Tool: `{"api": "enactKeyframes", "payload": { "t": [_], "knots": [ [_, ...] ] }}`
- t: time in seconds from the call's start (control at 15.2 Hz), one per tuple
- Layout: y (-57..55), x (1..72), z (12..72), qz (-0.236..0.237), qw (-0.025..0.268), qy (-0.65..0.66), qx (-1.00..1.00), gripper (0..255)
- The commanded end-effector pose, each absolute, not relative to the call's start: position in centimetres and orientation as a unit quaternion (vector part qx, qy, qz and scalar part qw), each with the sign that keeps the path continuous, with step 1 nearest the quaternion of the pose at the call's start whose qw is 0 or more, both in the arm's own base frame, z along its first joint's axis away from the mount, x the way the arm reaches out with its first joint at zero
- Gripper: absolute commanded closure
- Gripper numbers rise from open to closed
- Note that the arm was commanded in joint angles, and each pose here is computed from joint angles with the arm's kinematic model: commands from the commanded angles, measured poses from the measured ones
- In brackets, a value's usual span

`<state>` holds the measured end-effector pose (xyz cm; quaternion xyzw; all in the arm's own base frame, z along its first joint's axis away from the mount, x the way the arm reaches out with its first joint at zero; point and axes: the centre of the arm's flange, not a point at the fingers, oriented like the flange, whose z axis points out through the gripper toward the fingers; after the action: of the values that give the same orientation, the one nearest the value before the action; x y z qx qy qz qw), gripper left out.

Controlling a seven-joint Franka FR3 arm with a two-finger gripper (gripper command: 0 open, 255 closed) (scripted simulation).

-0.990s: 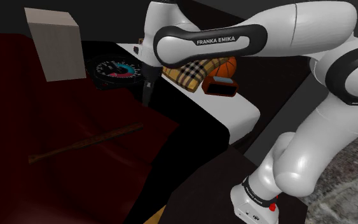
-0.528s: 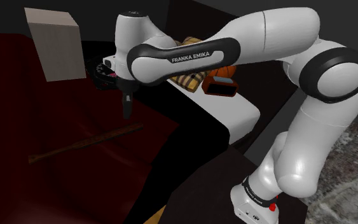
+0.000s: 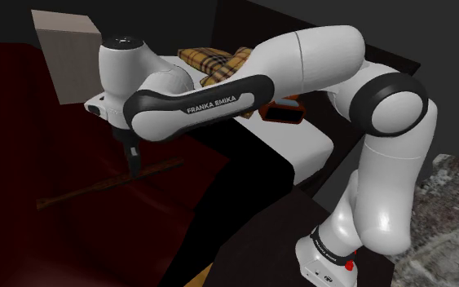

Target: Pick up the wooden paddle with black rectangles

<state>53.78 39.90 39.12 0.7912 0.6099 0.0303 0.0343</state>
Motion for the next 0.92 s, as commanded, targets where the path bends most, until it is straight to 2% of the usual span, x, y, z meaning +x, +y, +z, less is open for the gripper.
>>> {"api": "enactKeyframes", "payload": {
  "t": [0.0,0.66,0.73,0.86],
  "knots": [
    [42.4,53.4,37.9,0.031,0.038,0.637,0.769,0],
    [42.4,53.4,33.9,0.031,0.038,0.637,0.769,0],
    [42.4,53.4,33.9,0.031,0.038,0.637,0.769,255],
    [42.3,53.5,33.9,0.031,0.038,0.637,0.769,255]
  ]
}}
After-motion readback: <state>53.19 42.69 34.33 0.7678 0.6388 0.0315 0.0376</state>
